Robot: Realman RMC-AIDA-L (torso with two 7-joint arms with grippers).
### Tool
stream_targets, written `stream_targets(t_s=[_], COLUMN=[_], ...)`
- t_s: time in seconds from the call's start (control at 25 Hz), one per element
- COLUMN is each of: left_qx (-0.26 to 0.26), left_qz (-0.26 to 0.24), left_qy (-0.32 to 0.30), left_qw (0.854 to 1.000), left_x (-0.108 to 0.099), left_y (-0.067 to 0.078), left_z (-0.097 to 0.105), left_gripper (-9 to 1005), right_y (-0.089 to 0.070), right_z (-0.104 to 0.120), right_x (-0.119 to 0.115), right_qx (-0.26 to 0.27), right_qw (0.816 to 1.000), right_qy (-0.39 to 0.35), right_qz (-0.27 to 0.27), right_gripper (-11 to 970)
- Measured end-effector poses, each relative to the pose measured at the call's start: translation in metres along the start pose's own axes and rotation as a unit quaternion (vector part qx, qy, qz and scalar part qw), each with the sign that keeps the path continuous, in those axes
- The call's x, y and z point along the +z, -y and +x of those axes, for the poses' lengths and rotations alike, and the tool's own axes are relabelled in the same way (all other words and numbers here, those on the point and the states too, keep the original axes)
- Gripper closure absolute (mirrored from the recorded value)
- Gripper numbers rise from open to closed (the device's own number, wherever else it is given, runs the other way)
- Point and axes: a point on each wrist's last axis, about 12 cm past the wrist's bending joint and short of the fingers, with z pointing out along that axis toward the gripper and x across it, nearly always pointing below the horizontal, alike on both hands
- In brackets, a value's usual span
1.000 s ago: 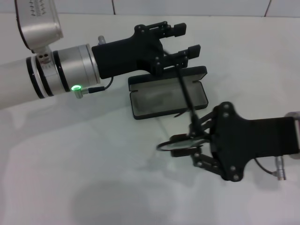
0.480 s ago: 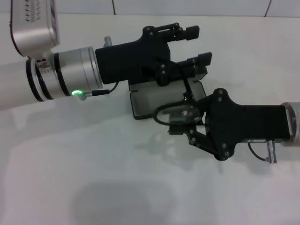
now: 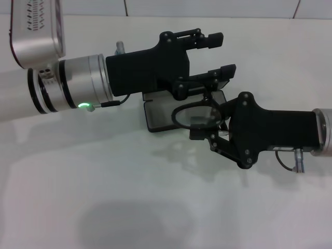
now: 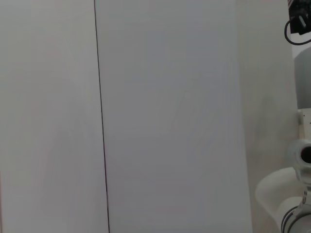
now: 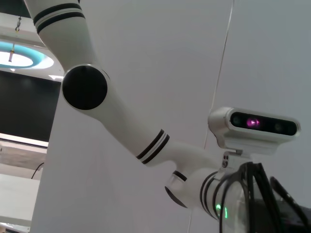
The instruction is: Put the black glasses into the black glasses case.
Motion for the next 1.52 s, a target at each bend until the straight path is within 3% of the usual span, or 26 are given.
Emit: stream_targets(t_s=[0.68, 1.2, 1.36, 1.52], left_qx=[0.021, 0.023, 0.023, 0.017], left_qz=[0.004, 0.013, -0.003, -0.057], left_qy=[-0.011, -0.021, -0.024, -0.021], left_qw=[1.0, 0.999, 0.999, 0.998], left_x=[0.001, 0.002, 0.0, -0.008], left_y=[-0.002, 0.0, -0.003, -0.014], left_z=[0.0, 0.001, 0.003, 0.003], left_gripper=[363, 362, 363, 362], right_y=[-0.004, 0.002, -0.001, 0.0], right_z=[-0.004, 0.003, 0.003, 0.002], right_x=[0.003, 0.002, -0.002, -0.013], right_qx=[0.009, 0.037, 0.036, 0.027], right_qw=[0.999, 0.999, 0.999, 0.999], right_qy=[0.012, -0.017, -0.019, -0.037], right_qz=[-0.032, -0.004, -0.005, 0.01], right_gripper=[800, 792, 789, 787])
